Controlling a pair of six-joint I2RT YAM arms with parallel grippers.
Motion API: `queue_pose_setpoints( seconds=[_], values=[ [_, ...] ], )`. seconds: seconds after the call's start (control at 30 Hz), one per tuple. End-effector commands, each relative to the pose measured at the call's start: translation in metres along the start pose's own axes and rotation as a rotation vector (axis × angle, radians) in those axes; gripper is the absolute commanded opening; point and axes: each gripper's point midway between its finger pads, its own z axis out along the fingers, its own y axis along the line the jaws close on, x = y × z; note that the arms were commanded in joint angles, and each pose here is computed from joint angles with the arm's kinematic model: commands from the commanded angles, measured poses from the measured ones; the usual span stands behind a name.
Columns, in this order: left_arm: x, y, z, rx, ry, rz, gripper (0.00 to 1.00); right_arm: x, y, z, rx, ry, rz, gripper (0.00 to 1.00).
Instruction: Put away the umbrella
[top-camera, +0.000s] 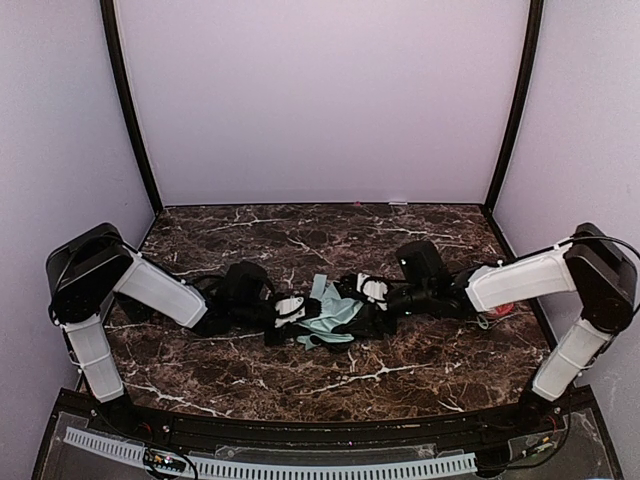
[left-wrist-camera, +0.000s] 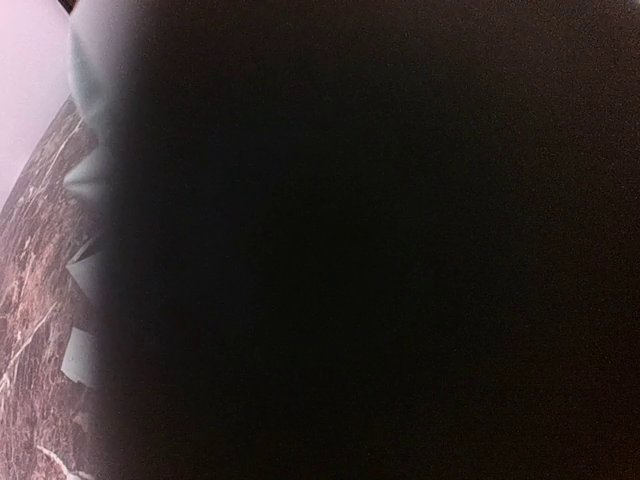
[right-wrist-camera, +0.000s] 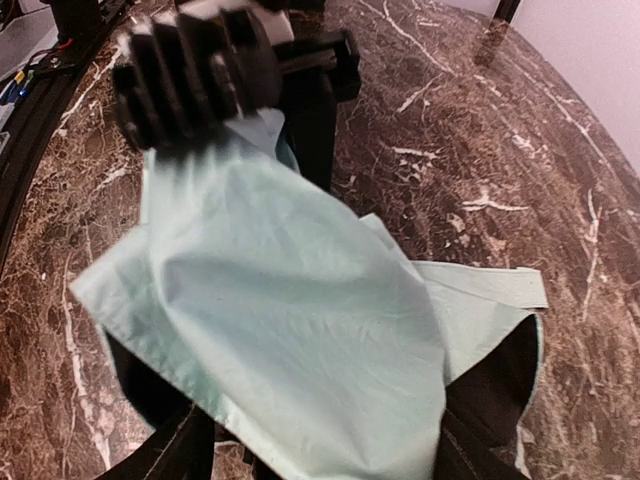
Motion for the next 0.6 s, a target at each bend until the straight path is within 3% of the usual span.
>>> queue_pose_setpoints(
  seconds=[0.0, 0.17, 0.23, 0.33, 0.43, 0.57],
  values=[
    [0.017, -0.004, -0.003, -0.020, 0.060, -0.009, 0.00, -0.015, -0.001, -0.035, 0.075, -0.023, -0.002, 0.68],
    [0.021, -0.005, -0.003, -0.017, 0.083, -0.002, 0.00, -0.020, 0.013, -0.064, 0.092, -0.054, 0.139, 0.68],
    [0.022, -0.005, -0.002, -0.009, 0.091, -0.011, 0.00, -0.028, 0.004, -0.065, 0.120, -0.092, 0.309, 0.65],
    [0.021, -0.006, -0.002, -0.005, 0.089, -0.020, 0.00, -0.029, -0.005, -0.052, 0.105, -0.104, 0.669, 0.51],
    [0.022, -0.008, -0.002, 0.001, 0.091, -0.021, 0.00, -0.015, -0.014, -0.040, 0.144, -0.081, 0.859, 0.57],
    [0.021, -0.008, -0.001, 0.003, 0.092, -0.018, 0.00, -0.023, -0.031, -0.040, 0.194, -0.146, 0.908, 0.67]
  ],
)
